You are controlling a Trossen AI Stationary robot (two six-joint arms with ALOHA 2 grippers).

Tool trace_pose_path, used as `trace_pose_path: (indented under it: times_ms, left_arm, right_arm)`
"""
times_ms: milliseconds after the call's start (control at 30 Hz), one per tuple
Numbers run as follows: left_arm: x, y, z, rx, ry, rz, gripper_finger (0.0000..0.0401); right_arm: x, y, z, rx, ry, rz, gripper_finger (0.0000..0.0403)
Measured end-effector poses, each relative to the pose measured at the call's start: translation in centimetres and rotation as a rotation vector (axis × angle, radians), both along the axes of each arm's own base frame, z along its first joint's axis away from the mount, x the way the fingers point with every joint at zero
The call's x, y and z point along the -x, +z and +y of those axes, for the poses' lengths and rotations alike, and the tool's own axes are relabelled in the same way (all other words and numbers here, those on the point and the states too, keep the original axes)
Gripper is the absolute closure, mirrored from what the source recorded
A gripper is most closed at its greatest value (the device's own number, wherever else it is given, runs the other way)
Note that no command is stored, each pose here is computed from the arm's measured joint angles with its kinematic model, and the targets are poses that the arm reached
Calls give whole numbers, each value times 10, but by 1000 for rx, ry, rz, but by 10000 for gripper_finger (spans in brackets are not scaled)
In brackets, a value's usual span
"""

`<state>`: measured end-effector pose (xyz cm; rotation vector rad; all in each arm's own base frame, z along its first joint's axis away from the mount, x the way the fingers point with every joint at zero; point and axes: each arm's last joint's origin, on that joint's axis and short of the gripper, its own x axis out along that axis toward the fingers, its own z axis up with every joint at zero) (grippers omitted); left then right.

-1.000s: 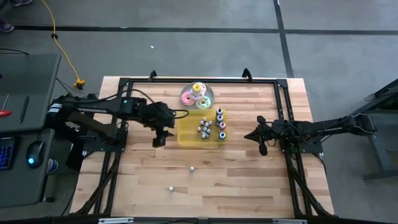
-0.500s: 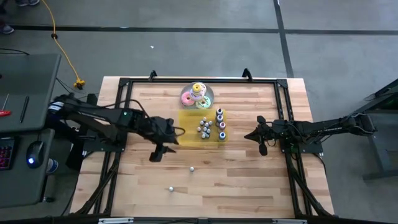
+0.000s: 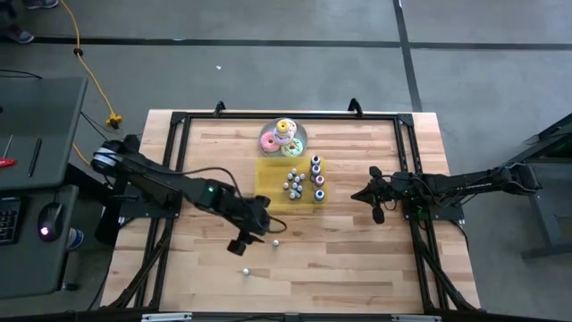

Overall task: Pick & Place food coloring
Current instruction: Put the small purple food coloring bottle into the yellow container

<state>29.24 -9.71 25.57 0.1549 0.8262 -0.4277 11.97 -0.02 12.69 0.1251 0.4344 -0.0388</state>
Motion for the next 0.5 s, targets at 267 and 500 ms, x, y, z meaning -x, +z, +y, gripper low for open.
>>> trace_pose_path:
  times_ms: [267, 500]
  left_arm:
    - [-26, -42, -9, -10, -35, 59, 233]
    - [-33, -59, -11, -51, -77, 68, 233]
  right_arm:
    - [0, 0, 0, 0, 0, -1, 402]
    - [0, 0, 0, 0, 0, 2, 402]
